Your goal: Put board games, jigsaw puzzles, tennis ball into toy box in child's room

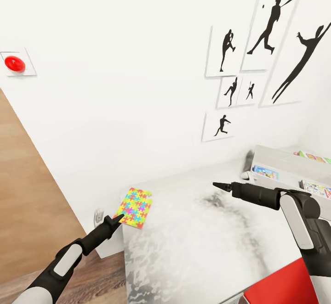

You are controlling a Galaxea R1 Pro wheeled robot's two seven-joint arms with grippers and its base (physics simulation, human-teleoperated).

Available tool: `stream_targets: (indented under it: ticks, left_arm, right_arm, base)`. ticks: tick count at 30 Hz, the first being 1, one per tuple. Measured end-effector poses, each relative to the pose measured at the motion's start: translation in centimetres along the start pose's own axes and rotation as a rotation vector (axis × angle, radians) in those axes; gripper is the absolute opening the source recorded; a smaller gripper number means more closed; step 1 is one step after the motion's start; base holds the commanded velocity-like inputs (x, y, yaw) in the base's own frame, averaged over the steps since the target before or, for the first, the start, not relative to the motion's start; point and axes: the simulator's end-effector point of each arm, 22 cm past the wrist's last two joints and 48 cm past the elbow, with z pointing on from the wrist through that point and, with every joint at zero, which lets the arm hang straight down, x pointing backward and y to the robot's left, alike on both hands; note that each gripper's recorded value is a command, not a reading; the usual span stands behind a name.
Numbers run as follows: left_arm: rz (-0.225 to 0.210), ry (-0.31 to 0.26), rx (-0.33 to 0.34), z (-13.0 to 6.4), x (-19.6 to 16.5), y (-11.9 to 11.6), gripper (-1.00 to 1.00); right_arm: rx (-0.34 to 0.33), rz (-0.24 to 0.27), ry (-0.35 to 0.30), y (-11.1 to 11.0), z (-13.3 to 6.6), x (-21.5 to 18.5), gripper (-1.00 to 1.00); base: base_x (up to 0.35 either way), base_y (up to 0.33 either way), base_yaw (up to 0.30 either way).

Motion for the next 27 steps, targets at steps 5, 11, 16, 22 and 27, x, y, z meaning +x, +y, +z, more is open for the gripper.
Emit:
stream_targets:
  ticks: [5,11,16,22,27]
  left_arm:
    - [0.016,0.000,0.001,0.0,-0.1,-0.1,-1.00]
    - [0.068,-0.001,0.053,-0.4,-0.5,-1.5,-1.00]
    - [0.070,0.001,0.100,-0.7,-0.3,-2.6,-1.00]
    - [0.073,0.006,0.123,-0.8,-0.2,-3.3,-1.00]
    - [0.081,0.004,0.137,-0.8,-0.3,-3.8,-1.00]
  right_arm:
    - [-0.004,-0.006,-0.003,0.3,0.0,-0.1,1.00]
    - [-0.008,-0.012,-0.005,0.5,0.0,-0.1,1.00]
    - [-0.006,-0.020,-0.009,0.6,-0.2,-0.3,1.00]
    - [-0.008,-0.024,-0.011,0.8,-0.3,-0.4,1.00]
    - [-0.009,-0.026,-0.011,0.9,-0.3,-0.4,1.00]
  base:
    - [0.000,0.000,0.000]
    - [0.000,0.000,0.000]
    - [0.000,0.000,0.000]
    - [0.000,0.000,0.000]
    - [0.000,0.000,0.000]
